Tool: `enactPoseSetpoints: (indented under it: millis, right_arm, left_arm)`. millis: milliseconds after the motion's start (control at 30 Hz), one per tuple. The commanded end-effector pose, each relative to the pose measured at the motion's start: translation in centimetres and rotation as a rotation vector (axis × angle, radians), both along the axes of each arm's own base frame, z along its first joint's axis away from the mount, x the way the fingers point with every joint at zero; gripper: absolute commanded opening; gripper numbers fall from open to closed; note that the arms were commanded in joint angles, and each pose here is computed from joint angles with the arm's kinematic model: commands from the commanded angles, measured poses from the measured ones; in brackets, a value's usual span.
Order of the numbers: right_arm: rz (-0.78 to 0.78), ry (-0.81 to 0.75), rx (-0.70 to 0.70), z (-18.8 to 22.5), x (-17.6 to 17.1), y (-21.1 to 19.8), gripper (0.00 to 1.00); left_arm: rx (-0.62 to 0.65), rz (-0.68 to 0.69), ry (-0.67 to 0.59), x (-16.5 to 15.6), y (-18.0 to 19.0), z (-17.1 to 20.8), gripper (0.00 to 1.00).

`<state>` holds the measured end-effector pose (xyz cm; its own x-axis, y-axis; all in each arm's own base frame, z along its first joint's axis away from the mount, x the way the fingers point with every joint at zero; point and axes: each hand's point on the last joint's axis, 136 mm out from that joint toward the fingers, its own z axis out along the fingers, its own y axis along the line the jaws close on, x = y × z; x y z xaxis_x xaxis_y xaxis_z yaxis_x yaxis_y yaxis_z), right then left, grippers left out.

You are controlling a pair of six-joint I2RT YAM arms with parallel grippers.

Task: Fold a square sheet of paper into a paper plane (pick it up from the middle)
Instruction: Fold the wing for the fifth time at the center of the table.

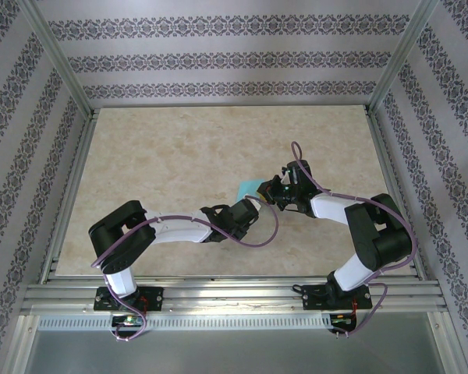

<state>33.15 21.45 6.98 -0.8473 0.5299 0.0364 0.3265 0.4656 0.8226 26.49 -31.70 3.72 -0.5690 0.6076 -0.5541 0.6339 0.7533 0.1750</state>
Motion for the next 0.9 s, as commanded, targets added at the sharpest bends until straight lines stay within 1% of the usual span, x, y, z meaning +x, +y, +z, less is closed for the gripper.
enactPoseSetpoints:
  millis: [0,133,233,333,400,567,633,700,733,867]
  right_arm:
    - [0.006,0.002,0.01,-0.1,-0.2,0.1,0.0]
    - [0.006,0.002,0.011,-0.1,-0.3,0.1,0.0]
    - [0.008,0.0,0.012,0.0,-0.3,0.1,0.0]
    - [0.007,0.0,0.011,0.1,-0.2,0.1,0.0]
    - [0.008,-0.002,0.013,0.2,-0.2,0.1,0.0]
    - [0.013,-0.008,0.012,0.3,-0.3,0.1,0.0]
    - [0.015,-0.015,0.004,0.5,-0.3,0.0,0.05]
    - [0.015,-0.026,-0.015,0.7,-0.3,-0.4,0.14]
    - [0.017,-0.031,-0.029,0.8,-0.4,-0.7,0.16]
    - [0.019,-0.059,-0.105,1.2,-0.5,-2.4,0.22]
  left_arm:
    - [-0.023,-0.01,-0.039,0.1,-0.8,1.5,0.3]
    - [-0.016,0.005,-0.045,0.2,-0.5,1.4,0.23]
    - [-0.006,0.012,-0.05,0.3,-0.2,1.3,0.23]
    - [-0.004,0.013,-0.053,0.3,-0.2,1.4,0.19]
    - [0.002,0.011,-0.05,0.2,-0.1,1.2,0.19]
    - [0.001,0.012,-0.045,0.2,-0.1,1.1,0.11]
    - [-0.001,0.017,-0.045,0.2,-0.1,1.0,0.09]
    - [-0.007,0.031,-0.046,0.3,0.0,1.0,0.05]
    - [-0.012,0.038,-0.046,0.3,0.0,1.0,0.04]
    - [-0.07,0.037,-0.022,0.0,-0.5,1.1,0.01]
